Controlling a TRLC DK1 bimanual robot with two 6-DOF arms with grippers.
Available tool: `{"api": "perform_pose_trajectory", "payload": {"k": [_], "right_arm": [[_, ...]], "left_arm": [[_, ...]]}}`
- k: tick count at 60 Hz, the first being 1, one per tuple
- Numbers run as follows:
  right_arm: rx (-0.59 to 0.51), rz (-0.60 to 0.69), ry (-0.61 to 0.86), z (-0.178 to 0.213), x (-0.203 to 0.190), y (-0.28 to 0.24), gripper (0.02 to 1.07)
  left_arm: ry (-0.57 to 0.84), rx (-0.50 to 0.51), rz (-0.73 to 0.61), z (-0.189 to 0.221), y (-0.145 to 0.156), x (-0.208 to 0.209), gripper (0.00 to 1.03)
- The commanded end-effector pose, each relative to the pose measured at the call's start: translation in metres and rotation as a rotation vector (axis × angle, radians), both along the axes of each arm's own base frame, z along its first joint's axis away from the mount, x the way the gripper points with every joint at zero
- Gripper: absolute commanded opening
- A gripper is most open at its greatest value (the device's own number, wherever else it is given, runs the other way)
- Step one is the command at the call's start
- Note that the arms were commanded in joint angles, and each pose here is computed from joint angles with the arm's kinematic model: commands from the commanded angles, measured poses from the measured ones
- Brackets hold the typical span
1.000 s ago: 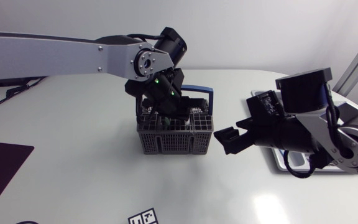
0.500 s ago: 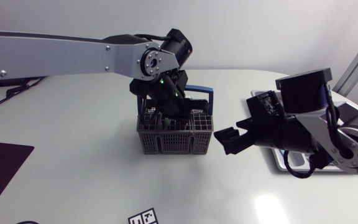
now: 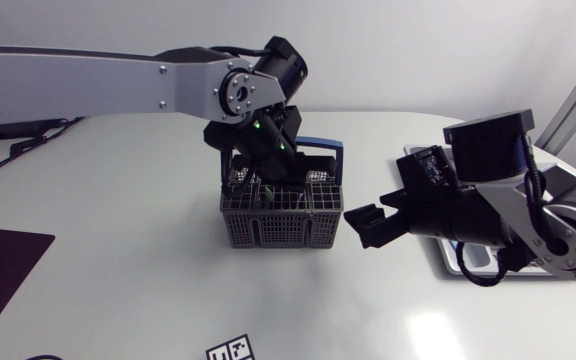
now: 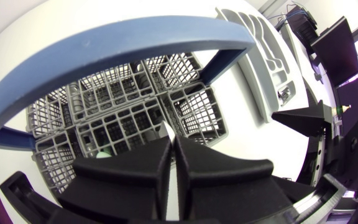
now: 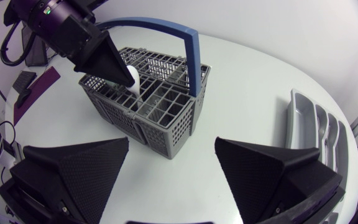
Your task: Transfer all utensils from the basket to the drawer tray.
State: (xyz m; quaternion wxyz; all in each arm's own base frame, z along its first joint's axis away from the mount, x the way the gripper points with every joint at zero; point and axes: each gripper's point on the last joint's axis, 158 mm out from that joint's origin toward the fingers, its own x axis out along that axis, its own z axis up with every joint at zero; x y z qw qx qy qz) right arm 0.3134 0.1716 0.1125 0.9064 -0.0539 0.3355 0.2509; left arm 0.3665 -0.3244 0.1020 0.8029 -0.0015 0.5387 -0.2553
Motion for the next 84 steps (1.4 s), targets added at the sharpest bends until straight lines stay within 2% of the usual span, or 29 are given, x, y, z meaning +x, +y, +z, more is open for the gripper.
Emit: {"api": "perform_pose_trajectory", "payload": {"k": [1,45,61,78,84], "right_arm": [[-0.02,0.012,0.003,-0.009,-0.005,-0.001,1.02],[-0.026,0.027,-0.044,0.003,-0.007,-0.002,1.02],[-0.111,0.141,-0.174,0.027,-0.01,-0.001,1.02],[-0.125,0.351,-0.165,0.031,-0.036,0.01,1.02],[-0.09,0.443,-0.162,0.034,-0.052,0.02,1.02]], "left_arm": [[-0.043,-0.031,-0.017,0.02,-0.001,-0.002,0.04],[-0.136,-0.176,-0.077,0.098,-0.002,-0.035,0.04],[-0.2,-0.207,-0.155,0.124,0.003,-0.056,0.04],[-0.202,-0.255,-0.397,0.118,-0.002,-0.101,0.04],[-0.206,-0.265,-0.495,0.114,-0.005,-0.119,0.04]]}}
